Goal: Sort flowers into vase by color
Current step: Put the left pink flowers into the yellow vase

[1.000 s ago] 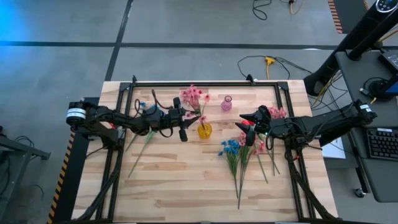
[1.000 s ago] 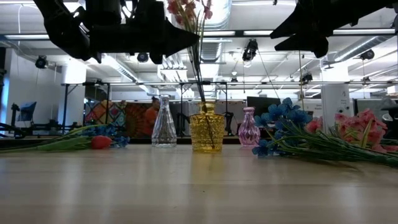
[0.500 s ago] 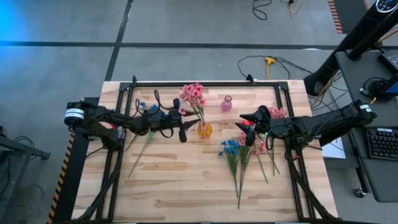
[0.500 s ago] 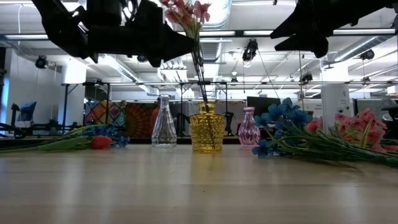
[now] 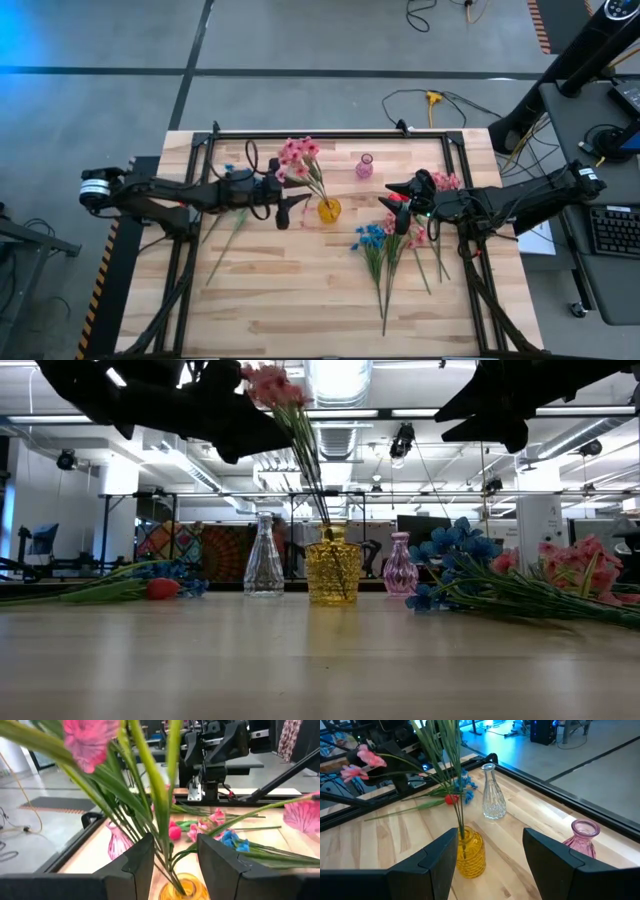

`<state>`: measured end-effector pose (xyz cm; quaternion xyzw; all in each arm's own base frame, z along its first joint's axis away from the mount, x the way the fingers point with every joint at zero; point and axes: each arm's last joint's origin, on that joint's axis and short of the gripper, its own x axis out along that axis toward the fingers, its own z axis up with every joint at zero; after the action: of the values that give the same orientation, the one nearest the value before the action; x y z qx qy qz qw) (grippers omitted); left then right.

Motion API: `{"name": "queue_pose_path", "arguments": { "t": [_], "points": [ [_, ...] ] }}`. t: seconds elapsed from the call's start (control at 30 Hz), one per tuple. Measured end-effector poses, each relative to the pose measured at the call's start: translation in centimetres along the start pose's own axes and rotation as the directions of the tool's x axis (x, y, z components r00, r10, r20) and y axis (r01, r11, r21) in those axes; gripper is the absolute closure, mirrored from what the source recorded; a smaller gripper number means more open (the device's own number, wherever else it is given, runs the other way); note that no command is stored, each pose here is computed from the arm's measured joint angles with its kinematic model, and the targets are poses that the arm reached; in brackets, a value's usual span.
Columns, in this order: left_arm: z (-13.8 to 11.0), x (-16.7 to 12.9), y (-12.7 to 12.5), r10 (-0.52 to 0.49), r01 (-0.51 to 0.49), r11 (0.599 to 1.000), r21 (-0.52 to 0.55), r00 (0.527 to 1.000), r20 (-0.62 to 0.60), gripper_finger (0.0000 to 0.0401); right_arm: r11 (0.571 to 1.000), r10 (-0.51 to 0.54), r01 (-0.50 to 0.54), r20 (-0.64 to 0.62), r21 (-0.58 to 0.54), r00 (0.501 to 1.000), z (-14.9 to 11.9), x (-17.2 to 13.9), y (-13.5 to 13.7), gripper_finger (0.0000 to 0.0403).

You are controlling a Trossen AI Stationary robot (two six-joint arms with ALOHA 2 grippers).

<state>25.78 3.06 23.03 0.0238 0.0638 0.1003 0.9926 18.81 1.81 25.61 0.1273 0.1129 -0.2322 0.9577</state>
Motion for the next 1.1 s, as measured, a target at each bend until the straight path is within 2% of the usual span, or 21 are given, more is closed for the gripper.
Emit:
{"name": "queue_pose_path", "arguments": {
  "t": [0.73, 0.97, 1.1],
  "points": [
    [-0.8, -1.2, 0.1, -0.005, -0.004, 0.998, -0.058, 0.987, -0.161, 0.0268, 1.000, 0.000, 0.000, 0.000, 0.010, 1.000, 0.0, 0.0, 0.0, 0.0188],
    [0.0, -2.8, 0.3, 0.010, -0.026, 0.997, -0.073, 0.978, -0.209, 0.0268, 1.000, 0.000, 0.000, -0.001, 0.010, 1.000, 0.0, 0.0, 0.0, 0.0188],
    [0.8, -3.9, 0.5, 0.019, -0.036, 0.996, -0.086, 0.982, -0.185, 0.0268, 1.000, 0.000, 0.000, 0.000, 0.010, 1.000, 0.0, 0.0, 0.0, 0.0188]
  ]
}}
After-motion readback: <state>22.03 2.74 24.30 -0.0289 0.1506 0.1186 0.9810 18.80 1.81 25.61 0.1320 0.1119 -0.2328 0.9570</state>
